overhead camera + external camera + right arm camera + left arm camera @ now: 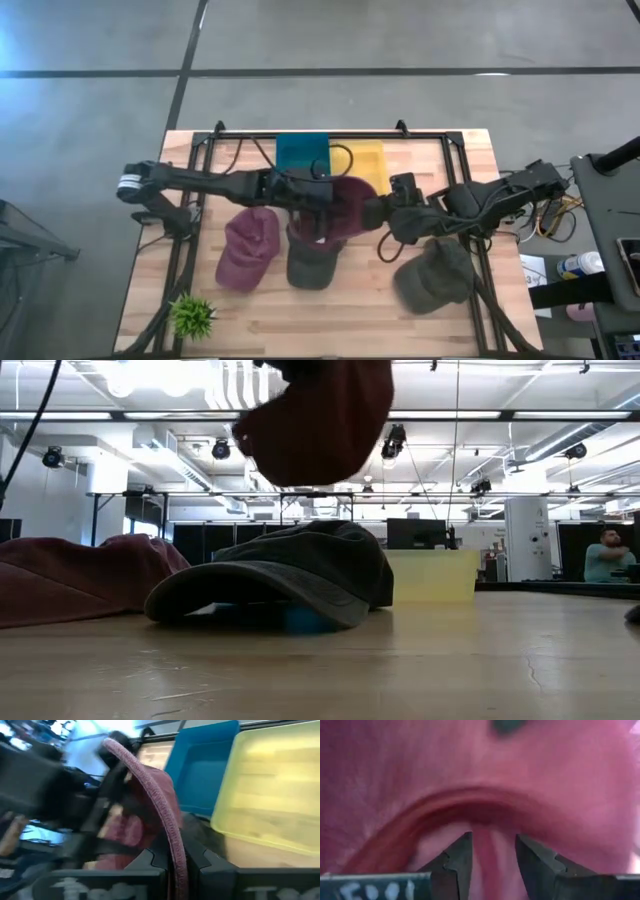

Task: Pick & Place hat
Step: Put the right red cap into the yellow bin

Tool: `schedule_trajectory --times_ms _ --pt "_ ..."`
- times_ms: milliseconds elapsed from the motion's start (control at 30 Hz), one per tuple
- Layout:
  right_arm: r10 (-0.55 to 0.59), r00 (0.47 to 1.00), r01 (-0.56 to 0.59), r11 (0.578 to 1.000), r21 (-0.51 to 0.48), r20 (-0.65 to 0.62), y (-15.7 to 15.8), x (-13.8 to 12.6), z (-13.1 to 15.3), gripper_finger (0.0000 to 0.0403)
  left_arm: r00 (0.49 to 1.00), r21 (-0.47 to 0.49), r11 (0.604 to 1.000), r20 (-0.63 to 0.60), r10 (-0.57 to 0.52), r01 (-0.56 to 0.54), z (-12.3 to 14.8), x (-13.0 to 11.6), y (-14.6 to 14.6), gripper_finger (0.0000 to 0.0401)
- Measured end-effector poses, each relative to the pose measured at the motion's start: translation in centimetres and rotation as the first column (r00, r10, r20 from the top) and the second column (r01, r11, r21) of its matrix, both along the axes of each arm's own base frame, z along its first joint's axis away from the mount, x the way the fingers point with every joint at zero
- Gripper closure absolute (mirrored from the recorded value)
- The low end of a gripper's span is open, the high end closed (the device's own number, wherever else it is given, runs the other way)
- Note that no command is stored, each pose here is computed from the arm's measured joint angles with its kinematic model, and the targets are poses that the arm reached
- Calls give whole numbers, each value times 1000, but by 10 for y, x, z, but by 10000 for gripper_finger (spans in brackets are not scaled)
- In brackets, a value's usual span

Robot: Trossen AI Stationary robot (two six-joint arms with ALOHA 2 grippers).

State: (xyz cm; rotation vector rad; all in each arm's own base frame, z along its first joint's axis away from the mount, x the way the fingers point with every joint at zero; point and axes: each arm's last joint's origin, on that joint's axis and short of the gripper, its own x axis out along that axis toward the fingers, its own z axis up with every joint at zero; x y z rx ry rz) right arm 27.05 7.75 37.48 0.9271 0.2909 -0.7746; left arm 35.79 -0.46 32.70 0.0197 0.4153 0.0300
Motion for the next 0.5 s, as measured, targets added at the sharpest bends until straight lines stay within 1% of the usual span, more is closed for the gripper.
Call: schedule_trajectory --times_ms 67,133,200,333,500 --pt "10 1000 -10 1000 -2 24 1 2 2 390 999 84 995 -12 48 -47 -5 5 0 259" --pt "22 999 -22 1000 -4 49 3 3 4 390 994 159 982 -23 104 -99 -10 7 2 259" --pt "30 998 -30 1000 -6 62 4 3 6 390 989 205 969 -28 144 -136 -14 9 3 259" --pt "33 997 -33 999 -1 74 5 0 9 390 984 265 951 -33 176 -161 -16 10 4 259" --pt "34 994 -35 999 5 107 4 -8 16 390 973 397 901 -69 222 -177 -17 7 7 259"
